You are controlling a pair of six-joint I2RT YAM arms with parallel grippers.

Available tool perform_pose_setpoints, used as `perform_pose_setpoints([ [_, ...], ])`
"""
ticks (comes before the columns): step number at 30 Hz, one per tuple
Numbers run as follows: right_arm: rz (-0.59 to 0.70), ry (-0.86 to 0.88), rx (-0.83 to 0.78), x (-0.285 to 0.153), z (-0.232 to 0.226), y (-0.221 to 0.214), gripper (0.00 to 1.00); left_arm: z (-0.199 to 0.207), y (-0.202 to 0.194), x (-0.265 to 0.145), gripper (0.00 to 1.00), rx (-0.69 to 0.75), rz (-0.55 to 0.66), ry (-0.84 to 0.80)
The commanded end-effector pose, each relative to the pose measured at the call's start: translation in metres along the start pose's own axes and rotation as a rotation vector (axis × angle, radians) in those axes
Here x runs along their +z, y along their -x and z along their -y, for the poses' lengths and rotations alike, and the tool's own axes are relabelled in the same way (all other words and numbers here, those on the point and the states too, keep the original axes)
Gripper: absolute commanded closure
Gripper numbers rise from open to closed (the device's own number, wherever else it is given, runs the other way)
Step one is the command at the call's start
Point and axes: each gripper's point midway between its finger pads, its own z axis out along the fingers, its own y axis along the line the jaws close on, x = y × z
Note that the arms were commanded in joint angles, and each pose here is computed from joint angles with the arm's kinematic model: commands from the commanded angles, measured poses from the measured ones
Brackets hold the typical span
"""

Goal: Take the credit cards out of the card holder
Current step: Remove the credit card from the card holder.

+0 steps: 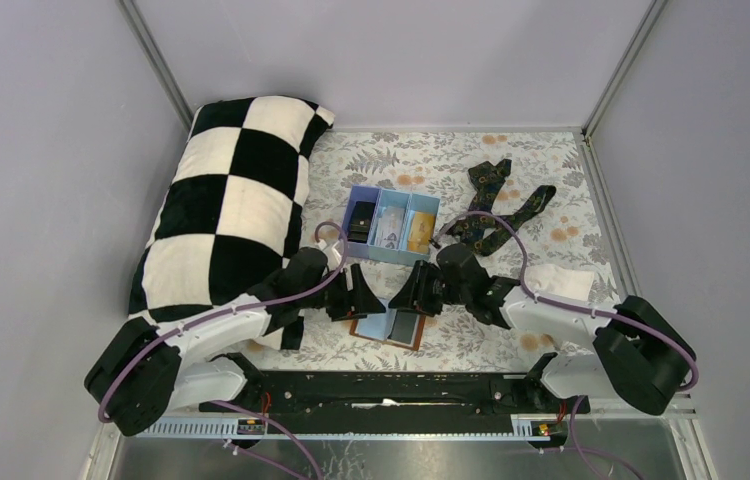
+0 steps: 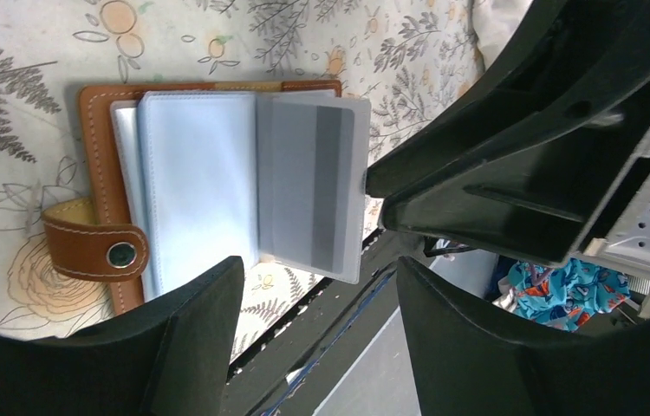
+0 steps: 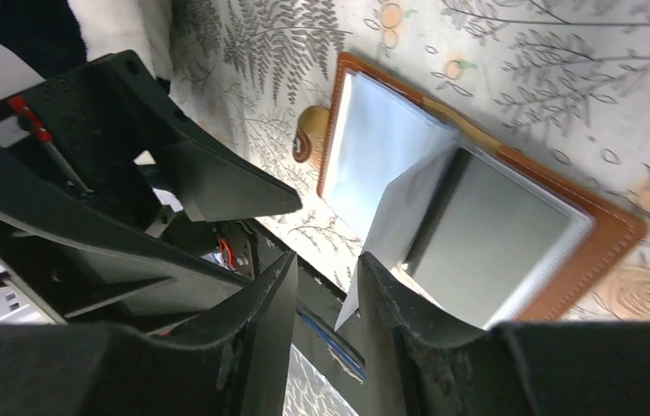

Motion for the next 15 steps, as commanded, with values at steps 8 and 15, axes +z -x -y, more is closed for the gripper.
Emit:
perform_pose_setpoints([
  [8, -0.072, 0.055, -0.072, 0.044, -0.036, -0.007, 0.62, 0.017, 0.030, -0.020, 0.30, 0.046, 0.086, 0.035],
  [15, -0.073, 0.027, -0.092, 0.052, -0.037, -0.008, 0.61, 0.021, 0.034, -0.025, 0.30, 0.059, 0.102, 0.039],
])
